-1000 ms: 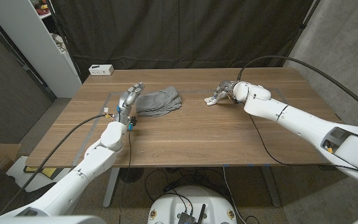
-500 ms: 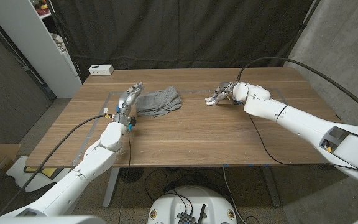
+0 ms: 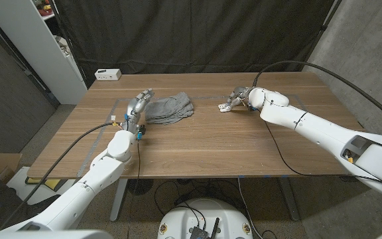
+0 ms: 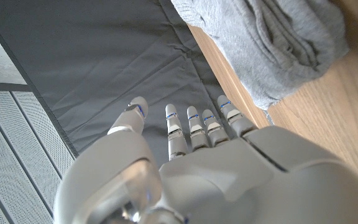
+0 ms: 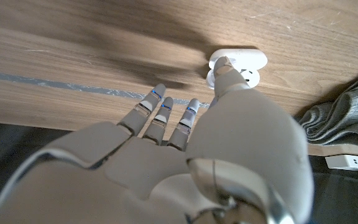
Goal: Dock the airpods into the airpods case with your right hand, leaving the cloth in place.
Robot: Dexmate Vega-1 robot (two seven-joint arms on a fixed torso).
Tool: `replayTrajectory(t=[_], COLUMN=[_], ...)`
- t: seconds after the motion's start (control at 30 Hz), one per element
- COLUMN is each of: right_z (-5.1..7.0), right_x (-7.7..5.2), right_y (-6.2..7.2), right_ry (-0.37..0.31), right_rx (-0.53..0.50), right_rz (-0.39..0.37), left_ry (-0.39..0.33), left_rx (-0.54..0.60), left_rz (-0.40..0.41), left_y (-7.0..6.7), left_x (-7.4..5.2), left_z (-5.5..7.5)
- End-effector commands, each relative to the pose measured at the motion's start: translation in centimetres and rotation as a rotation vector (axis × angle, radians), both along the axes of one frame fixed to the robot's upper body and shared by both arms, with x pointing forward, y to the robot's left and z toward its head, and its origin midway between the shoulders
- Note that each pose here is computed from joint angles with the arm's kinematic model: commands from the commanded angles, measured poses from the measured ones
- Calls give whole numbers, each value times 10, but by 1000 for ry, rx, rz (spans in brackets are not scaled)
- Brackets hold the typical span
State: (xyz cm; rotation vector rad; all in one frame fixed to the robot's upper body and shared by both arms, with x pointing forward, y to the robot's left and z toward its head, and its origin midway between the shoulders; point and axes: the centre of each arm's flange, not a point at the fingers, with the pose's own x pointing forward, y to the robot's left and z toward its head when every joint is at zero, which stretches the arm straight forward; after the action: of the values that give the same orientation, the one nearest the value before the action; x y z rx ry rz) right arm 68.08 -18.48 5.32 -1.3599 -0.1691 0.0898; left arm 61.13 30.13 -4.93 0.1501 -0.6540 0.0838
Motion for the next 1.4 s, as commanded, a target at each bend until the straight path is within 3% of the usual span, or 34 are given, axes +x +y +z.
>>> replayTrajectory(t=[0.03,0.77,1.4], right_z=[0,0,0], right_x=[2,12,11], right_y=[-1,-10,-14], right_ry=[17,81,40], right_rx=[27,166,249], right_rz=[9,28,70], left_ry=[6,22,16], left_rx=[-3,-6,-8], left_rz=[-2,-6,-11], left_y=[-1,-3,-3], left_x=[2,9,12], left_z=[-1,-1,-1])
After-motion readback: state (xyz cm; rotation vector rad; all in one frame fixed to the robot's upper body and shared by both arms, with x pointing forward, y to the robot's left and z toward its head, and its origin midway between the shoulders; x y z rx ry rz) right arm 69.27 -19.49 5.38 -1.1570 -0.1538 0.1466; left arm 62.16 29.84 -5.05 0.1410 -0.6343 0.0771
